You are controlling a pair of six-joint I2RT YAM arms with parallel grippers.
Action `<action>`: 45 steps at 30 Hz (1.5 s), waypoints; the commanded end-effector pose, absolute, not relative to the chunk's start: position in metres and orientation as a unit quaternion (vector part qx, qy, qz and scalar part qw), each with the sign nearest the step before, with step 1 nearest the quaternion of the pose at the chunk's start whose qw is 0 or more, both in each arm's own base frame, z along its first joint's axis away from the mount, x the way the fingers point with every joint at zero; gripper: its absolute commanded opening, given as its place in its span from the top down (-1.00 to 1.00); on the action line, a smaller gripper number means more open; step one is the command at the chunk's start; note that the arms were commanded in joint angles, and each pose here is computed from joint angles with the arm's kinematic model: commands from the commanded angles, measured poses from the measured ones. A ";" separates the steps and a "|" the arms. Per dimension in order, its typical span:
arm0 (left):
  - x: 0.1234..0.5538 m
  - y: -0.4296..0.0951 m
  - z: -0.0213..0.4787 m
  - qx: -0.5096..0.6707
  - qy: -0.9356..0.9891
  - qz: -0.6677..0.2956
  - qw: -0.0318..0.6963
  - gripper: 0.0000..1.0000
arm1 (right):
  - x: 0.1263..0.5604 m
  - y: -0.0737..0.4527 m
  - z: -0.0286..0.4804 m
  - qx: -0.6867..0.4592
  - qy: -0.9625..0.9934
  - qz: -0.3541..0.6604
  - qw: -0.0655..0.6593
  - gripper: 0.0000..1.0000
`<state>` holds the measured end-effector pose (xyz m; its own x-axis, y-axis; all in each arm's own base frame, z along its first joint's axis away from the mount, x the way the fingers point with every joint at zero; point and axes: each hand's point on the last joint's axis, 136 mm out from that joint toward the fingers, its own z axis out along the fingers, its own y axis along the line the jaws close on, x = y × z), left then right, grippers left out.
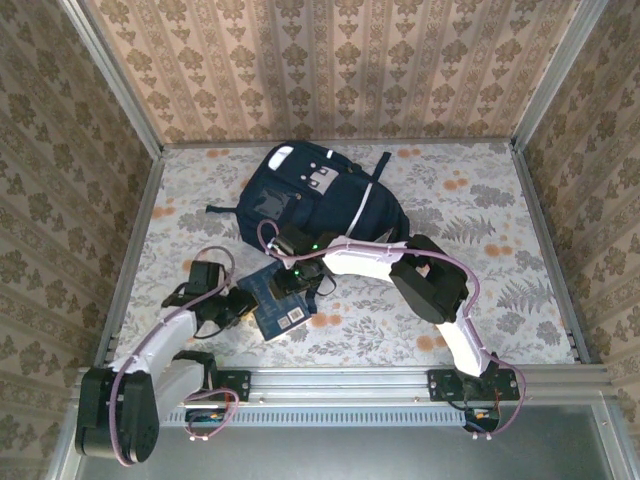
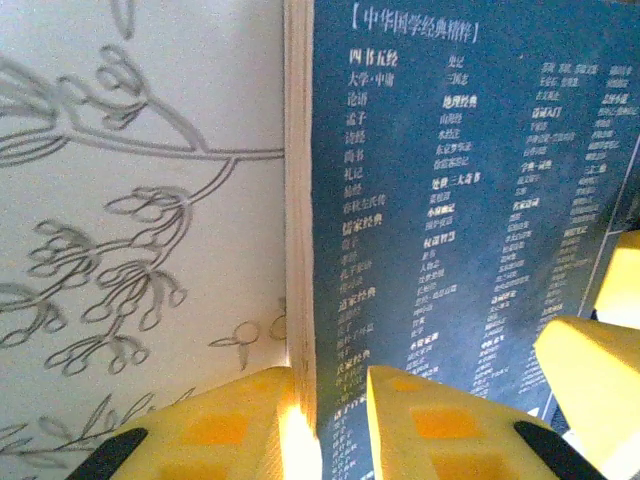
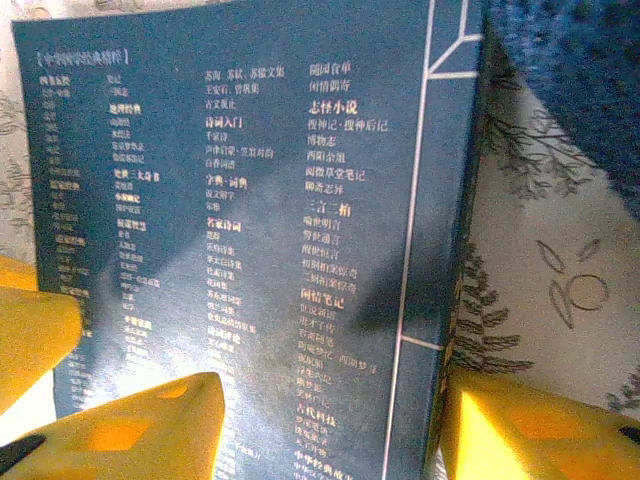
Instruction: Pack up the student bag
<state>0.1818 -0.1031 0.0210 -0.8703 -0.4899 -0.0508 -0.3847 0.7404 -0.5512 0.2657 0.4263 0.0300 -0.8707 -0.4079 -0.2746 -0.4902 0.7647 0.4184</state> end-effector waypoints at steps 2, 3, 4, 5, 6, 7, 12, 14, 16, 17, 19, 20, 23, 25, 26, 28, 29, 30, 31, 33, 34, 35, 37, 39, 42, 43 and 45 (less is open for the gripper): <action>0.164 -0.099 0.003 -0.238 0.936 -0.252 0.065 0.53 | 0.242 0.449 0.067 -0.225 0.902 0.368 0.026 -0.15; 0.163 -0.099 0.001 -0.238 0.936 -0.250 0.060 0.54 | 0.245 0.451 0.075 -0.212 0.894 0.395 0.018 -0.14; 0.162 -0.100 0.000 -0.238 0.937 -0.251 0.055 0.55 | 0.248 0.452 0.082 -0.196 0.884 0.424 0.007 -0.12; 0.163 -0.101 -0.001 -0.237 0.937 -0.252 0.054 0.56 | 0.250 0.452 0.089 -0.182 0.874 0.450 -0.005 -0.10; 0.163 -0.101 -0.001 -0.236 0.937 -0.253 0.054 0.57 | 0.251 0.453 0.093 -0.172 0.866 0.469 -0.018 -0.07; 0.164 -0.101 -0.001 -0.236 0.937 -0.253 0.056 0.58 | 0.251 0.452 0.097 -0.165 0.858 0.486 -0.031 -0.06; 0.169 -0.101 0.006 -0.234 0.936 -0.255 0.065 0.60 | 0.248 0.437 0.077 -0.175 0.882 0.436 -0.038 0.08; 0.172 -0.102 0.012 -0.231 0.935 -0.259 0.072 0.60 | 0.249 0.430 0.063 -0.178 0.895 0.407 -0.036 0.24; 0.175 -0.103 0.019 -0.231 0.933 -0.263 0.081 0.57 | 0.252 0.428 0.057 -0.175 0.901 0.396 -0.028 0.43; 0.175 -0.102 0.022 -0.231 0.933 -0.263 0.084 0.51 | 0.252 0.429 0.057 -0.176 0.899 0.400 -0.024 0.52; 0.176 -0.100 0.029 -0.228 0.934 -0.259 0.093 0.34 | 0.255 0.429 0.064 -0.181 0.896 0.404 -0.009 0.77; 0.177 -0.100 0.034 -0.227 0.934 -0.259 0.098 0.21 | 0.260 0.427 0.073 -0.184 0.896 0.405 0.009 0.92; 0.183 -0.105 0.054 -0.205 0.932 -0.277 0.116 -0.14 | 0.274 0.417 0.112 -0.187 0.886 0.420 0.061 1.00; 0.190 -0.111 0.074 -0.182 0.927 -0.299 0.135 -0.27 | 0.280 0.408 0.141 -0.185 0.876 0.437 0.087 1.00; 0.194 -0.115 0.086 -0.167 0.924 -0.313 0.147 -0.34 | 0.280 0.405 0.157 -0.189 0.868 0.449 0.098 1.00; 0.202 -0.126 0.112 -0.130 0.912 -0.347 0.176 -0.45 | 0.277 0.399 0.184 -0.196 0.853 0.471 0.110 1.00; 0.207 -0.133 0.126 -0.111 0.902 -0.369 0.192 -0.51 | 0.275 0.396 0.199 -0.199 0.842 0.488 0.117 1.00; 0.211 -0.138 0.140 -0.098 0.892 -0.389 0.206 -0.58 | 0.274 0.393 0.211 -0.196 0.833 0.503 0.124 1.00; 0.215 -0.143 0.151 -0.086 0.884 -0.406 0.216 -0.61 | 0.274 0.389 0.222 -0.190 0.825 0.517 0.128 1.00; 0.223 -0.157 0.179 -0.057 0.859 -0.454 0.231 -0.65 | 0.275 0.380 0.246 -0.175 0.800 0.558 0.134 1.00; 0.225 -0.162 0.190 -0.046 0.849 -0.471 0.236 -0.67 | 0.276 0.377 0.258 -0.172 0.784 0.580 0.140 1.00; 0.229 -0.166 0.202 -0.037 0.839 -0.486 0.242 -0.68 | 0.276 0.372 0.274 -0.165 0.763 0.607 0.146 1.00; 0.233 -0.172 0.224 -0.021 0.820 -0.513 0.254 -0.70 | 0.277 0.364 0.294 -0.158 0.739 0.637 0.154 1.00; 0.236 -0.179 0.246 0.001 0.799 -0.539 0.267 -0.72 | 0.273 0.360 0.306 -0.162 0.728 0.649 0.152 1.00; 0.235 -0.185 0.276 0.039 0.772 -0.566 0.287 -0.73 | 0.267 0.358 0.316 -0.168 0.720 0.656 0.150 1.00; 0.233 -0.187 0.283 0.050 0.766 -0.573 0.288 -0.72 | 0.265 0.357 0.318 -0.166 0.719 0.658 0.151 1.00; 0.231 -0.192 0.293 0.069 0.757 -0.585 0.284 -0.70 | 0.260 0.354 0.326 -0.169 0.710 0.667 0.151 1.00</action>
<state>0.2396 -0.1794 0.2533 -0.8507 -0.2854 -0.4414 0.3058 0.4143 -0.8572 0.2815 0.3576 0.2812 -0.9259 -0.0230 -0.3770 -0.3744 0.1859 0.9084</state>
